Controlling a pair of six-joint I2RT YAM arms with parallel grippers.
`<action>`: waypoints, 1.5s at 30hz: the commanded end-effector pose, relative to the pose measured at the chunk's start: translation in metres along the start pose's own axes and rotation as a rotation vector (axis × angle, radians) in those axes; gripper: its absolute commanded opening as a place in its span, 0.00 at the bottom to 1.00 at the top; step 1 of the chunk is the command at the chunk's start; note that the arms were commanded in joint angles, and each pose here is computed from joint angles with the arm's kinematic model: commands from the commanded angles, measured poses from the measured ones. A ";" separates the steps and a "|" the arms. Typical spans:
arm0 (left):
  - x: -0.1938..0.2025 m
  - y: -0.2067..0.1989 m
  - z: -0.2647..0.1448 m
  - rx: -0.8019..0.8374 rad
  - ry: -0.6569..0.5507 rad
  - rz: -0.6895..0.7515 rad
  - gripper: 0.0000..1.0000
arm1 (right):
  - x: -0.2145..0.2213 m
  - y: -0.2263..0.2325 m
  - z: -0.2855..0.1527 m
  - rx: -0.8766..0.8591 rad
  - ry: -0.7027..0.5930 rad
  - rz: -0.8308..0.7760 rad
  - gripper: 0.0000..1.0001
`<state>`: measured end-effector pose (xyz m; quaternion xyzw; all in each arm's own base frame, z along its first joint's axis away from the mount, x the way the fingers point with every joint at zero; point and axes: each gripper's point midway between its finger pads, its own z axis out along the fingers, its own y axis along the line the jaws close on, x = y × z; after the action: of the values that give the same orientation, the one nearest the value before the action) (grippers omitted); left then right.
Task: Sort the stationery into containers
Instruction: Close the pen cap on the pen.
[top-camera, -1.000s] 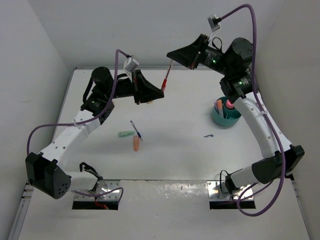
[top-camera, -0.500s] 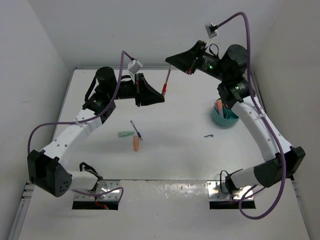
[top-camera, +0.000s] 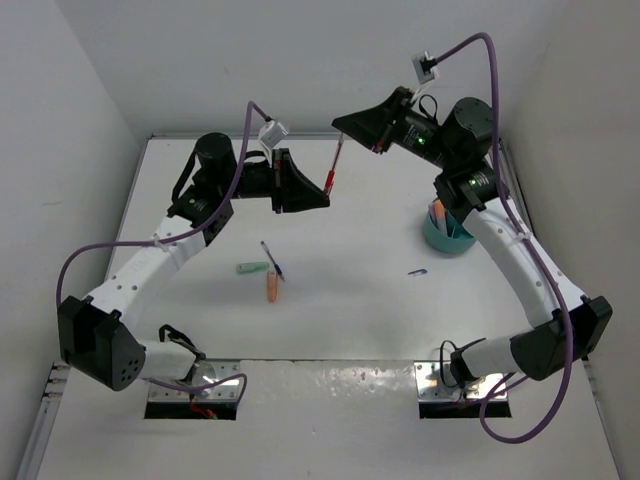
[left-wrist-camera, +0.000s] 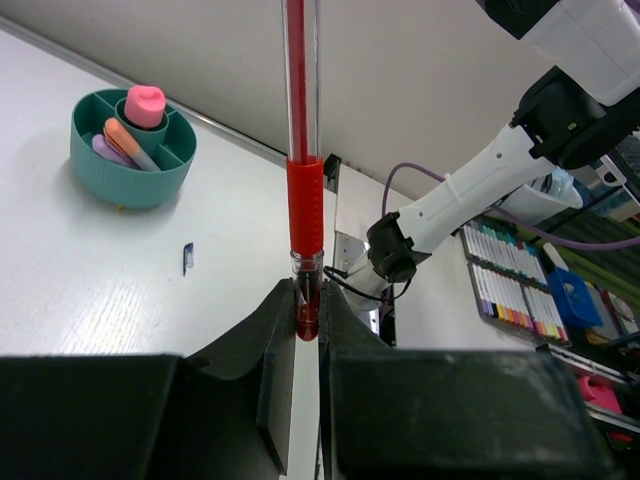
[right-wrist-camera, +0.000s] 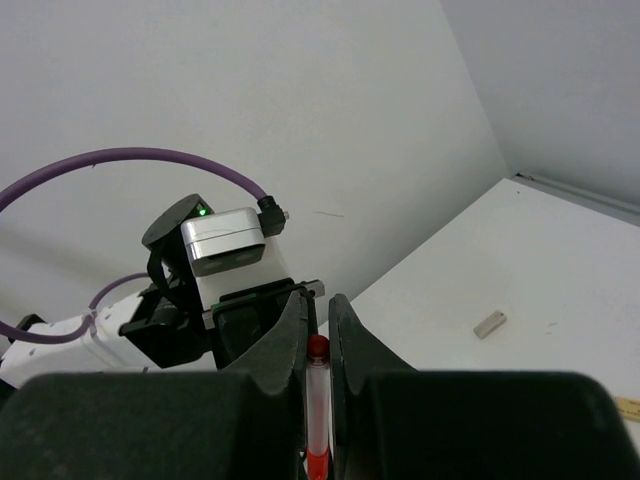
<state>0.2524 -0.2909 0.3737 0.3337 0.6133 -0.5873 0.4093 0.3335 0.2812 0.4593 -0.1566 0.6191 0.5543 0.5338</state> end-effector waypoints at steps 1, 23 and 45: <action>-0.077 -0.038 -0.003 0.036 -0.186 0.266 0.00 | 0.071 0.004 -0.004 -0.046 0.234 0.109 0.00; -0.103 -0.053 -0.004 0.063 -0.228 0.366 0.00 | 0.100 0.000 -0.009 -0.040 0.305 0.135 0.00; -0.070 -0.039 -0.005 0.019 -0.164 0.284 0.00 | 0.065 -0.002 -0.006 -0.033 0.244 0.060 0.00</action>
<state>0.2543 -0.2940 0.3837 0.3513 0.6076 -0.5884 0.4015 0.3298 0.2788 0.4715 -0.1714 0.6018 0.5360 0.5668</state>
